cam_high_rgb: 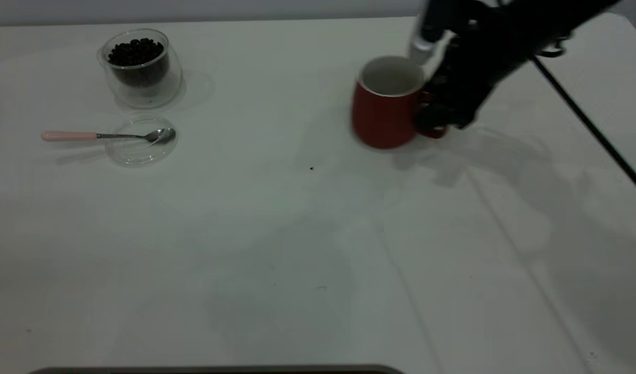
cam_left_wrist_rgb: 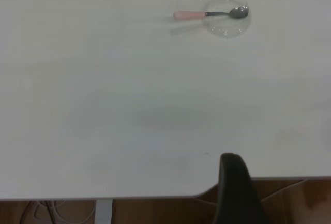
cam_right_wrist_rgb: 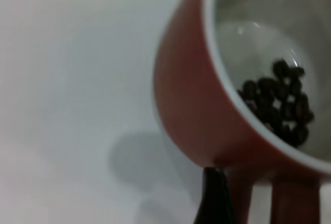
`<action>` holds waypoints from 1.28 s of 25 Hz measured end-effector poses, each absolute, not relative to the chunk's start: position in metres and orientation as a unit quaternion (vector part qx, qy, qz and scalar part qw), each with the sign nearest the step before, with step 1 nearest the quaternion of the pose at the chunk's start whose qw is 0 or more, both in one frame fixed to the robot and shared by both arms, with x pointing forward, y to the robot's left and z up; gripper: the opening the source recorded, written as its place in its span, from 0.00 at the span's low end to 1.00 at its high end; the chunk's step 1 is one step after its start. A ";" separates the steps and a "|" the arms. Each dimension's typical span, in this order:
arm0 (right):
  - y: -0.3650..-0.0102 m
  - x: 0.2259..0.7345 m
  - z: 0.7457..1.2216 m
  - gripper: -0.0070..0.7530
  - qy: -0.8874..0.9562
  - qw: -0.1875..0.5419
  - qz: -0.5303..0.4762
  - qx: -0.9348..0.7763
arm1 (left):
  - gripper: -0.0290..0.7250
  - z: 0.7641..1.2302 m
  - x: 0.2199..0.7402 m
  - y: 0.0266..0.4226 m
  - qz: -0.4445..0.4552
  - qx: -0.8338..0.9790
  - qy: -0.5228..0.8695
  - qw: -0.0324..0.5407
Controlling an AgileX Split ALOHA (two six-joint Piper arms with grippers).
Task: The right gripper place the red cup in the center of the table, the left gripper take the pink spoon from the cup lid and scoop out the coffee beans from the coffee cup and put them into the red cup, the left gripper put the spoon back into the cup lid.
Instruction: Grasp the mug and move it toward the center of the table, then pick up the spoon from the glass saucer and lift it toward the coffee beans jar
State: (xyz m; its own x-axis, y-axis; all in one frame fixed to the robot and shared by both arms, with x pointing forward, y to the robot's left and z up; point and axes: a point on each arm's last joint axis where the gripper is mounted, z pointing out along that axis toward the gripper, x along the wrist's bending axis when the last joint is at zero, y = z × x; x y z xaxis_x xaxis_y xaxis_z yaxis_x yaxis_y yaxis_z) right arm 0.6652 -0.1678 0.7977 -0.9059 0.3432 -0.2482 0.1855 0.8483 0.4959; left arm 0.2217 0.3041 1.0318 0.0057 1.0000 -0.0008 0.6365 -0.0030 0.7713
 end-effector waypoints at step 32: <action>-0.158 0.513 0.994 0.78 0.875 -0.094 0.189 0.436 | 0.69 1.032 0.222 0.304 0.300 0.642 0.638 0.302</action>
State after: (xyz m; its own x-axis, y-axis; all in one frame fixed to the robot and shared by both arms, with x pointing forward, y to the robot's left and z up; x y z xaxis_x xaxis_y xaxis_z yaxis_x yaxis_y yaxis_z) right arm 0.5131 -0.1576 0.9937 -0.6027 0.7269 0.3293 0.7980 0.5493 0.2480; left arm 0.2216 0.3041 1.0316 0.0056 1.0000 -0.0008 0.6381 -0.0030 0.7700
